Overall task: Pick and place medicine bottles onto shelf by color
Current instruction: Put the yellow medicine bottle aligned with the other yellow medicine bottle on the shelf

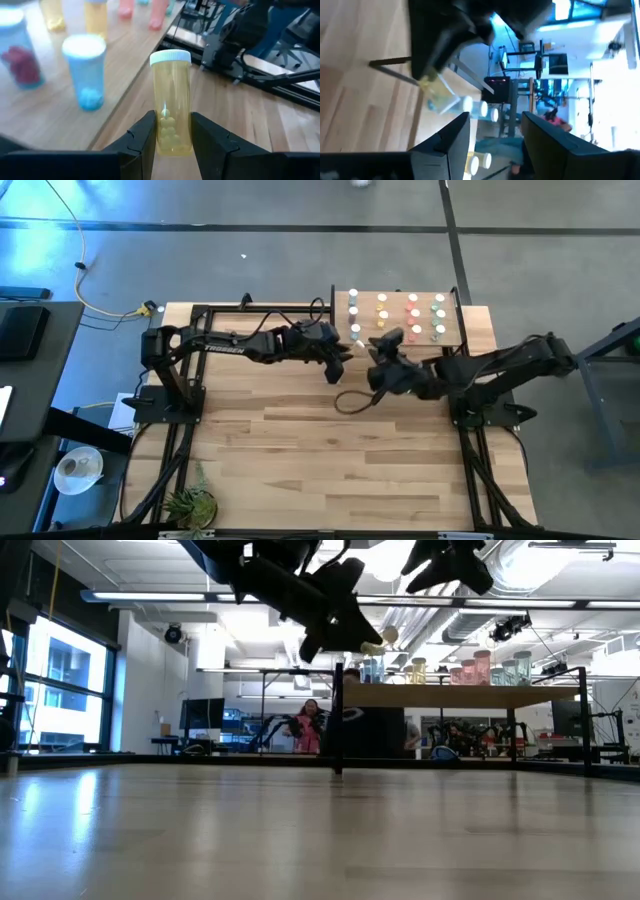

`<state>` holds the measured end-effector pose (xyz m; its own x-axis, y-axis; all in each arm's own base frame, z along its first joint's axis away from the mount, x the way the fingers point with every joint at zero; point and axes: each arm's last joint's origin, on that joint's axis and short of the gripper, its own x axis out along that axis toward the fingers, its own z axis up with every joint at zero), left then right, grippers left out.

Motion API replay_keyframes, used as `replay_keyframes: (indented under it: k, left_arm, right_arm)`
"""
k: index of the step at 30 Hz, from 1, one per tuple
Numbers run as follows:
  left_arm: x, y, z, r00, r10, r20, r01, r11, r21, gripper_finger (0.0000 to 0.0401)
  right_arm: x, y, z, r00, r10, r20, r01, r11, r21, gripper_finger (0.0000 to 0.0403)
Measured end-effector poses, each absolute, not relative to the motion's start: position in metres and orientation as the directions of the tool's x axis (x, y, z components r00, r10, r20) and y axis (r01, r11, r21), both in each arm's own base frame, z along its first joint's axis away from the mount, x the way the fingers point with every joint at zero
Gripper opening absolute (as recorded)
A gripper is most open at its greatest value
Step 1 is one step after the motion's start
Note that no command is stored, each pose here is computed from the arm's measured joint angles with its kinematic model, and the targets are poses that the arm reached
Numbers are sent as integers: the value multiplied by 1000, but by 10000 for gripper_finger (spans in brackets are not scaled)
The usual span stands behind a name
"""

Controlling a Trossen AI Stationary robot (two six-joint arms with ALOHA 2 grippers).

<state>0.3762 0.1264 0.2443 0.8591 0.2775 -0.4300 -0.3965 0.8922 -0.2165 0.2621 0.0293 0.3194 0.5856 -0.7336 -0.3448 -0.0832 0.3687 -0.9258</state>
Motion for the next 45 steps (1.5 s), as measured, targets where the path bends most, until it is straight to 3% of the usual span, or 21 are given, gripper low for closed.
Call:
replay_keyframes:
  k: [10, 20, 25, 45]
  left_arm:
    - [386, 111, 256, 918, 250, -307, -301, 945, -129, 103]
    - [392, 98, 265, 949, 227, -217, -242, 969, -46, 103]
    - [395, 92, 270, 964, 214, -159, -216, 976, 10, 103]
    - [397, 86, 283, 979, 203, -26, -198, 971, 131, 103]
  right_arm:
    - [229, -8, 355, 713, -592, -376, 138, 644, -753, 170]
    - [200, -29, 377, 910, -208, -360, 112, 957, -269, 170]
    - [200, -33, 378, 934, -81, -348, 51, 994, -94, 170]
    - [201, -37, 380, 944, -28, -329, 26, 1000, -8, 170]
